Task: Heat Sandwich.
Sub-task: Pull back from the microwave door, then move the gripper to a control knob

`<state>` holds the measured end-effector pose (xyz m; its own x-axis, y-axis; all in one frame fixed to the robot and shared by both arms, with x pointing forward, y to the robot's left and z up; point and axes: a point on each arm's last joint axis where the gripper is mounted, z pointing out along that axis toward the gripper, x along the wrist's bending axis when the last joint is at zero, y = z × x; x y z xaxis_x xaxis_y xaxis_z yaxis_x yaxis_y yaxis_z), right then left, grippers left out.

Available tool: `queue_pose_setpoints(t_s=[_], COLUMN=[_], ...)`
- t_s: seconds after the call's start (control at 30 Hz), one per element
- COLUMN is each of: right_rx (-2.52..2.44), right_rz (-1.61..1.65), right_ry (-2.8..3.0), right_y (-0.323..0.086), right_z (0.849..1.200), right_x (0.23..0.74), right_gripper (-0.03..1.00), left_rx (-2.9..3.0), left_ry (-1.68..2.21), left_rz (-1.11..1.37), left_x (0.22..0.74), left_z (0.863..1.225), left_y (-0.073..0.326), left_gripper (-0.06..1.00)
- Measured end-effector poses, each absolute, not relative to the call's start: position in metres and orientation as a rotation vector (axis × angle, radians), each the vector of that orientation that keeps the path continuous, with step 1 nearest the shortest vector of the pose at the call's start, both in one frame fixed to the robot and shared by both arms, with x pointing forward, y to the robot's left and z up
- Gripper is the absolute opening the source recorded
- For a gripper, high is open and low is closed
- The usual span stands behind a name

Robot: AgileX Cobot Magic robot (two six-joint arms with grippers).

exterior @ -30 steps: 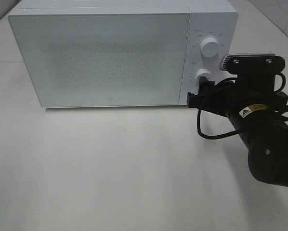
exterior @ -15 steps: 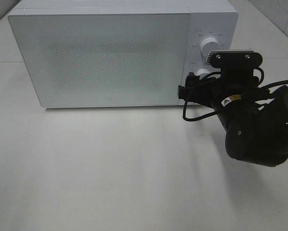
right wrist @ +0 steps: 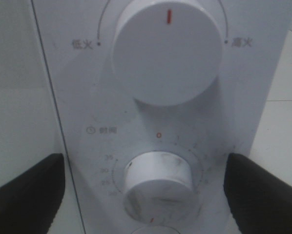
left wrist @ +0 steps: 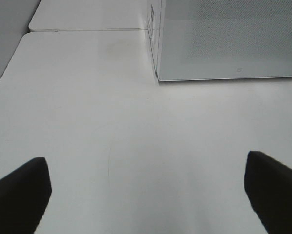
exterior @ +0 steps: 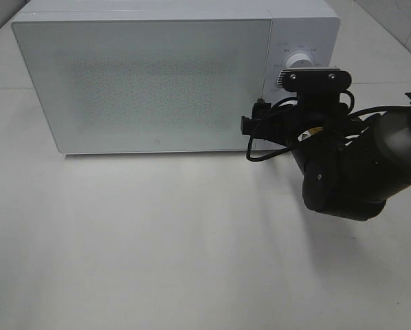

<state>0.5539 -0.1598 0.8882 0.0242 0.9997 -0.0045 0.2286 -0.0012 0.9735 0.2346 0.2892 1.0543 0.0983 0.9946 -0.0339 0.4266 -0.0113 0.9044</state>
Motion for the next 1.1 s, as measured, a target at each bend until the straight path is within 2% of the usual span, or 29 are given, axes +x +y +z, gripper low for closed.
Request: queue_pose_setpoints(t_s=[0.17, 0.3, 0.37, 0.4, 0.47, 0.5, 1.1], right_rx=[1.390, 1.390, 1.390, 1.390, 1.394, 1.397, 1.396], right_rz=[1.068, 1.067, 1.067, 1.067, 1.064, 1.063, 1.063], right_ry=[1.361, 1.362, 1.364, 1.364, 1.360, 1.358, 1.358], right_y=[-0.1614, -0.1619, -0.1618, -0.1618, -0.1621, -0.1626, -0.1629], right_z=[0.8877, 0.8875, 0.8874, 0.8874, 0.8874, 0.8873, 0.8873], right_x=[0.5550, 0.5552, 0.5552, 0.5552, 0.5552, 0.5553, 0.5555], right_gripper=[0.84, 0.78, 0.66, 0.66, 0.53, 0.43, 0.44], left_rx=[1.562, 1.562, 1.562, 1.562, 1.562, 1.562, 1.563], left_ry=[1.446, 1.446, 1.446, 1.446, 1.446, 1.446, 1.447], left_rz=[0.881, 0.881, 0.881, 0.881, 0.881, 0.881, 0.882], left_x=[0.2346, 0.2346, 0.2346, 0.2346, 0.2346, 0.2346, 0.2346], left_z=[1.0543, 1.0543, 1.0543, 1.0543, 1.0543, 1.0543, 1.0543], left_y=[0.2892, 0.2892, 0.2892, 0.2892, 0.2892, 0.2892, 0.2893], left_gripper=[0.99, 0.99, 0.99, 0.99, 0.99, 0.99, 0.99])
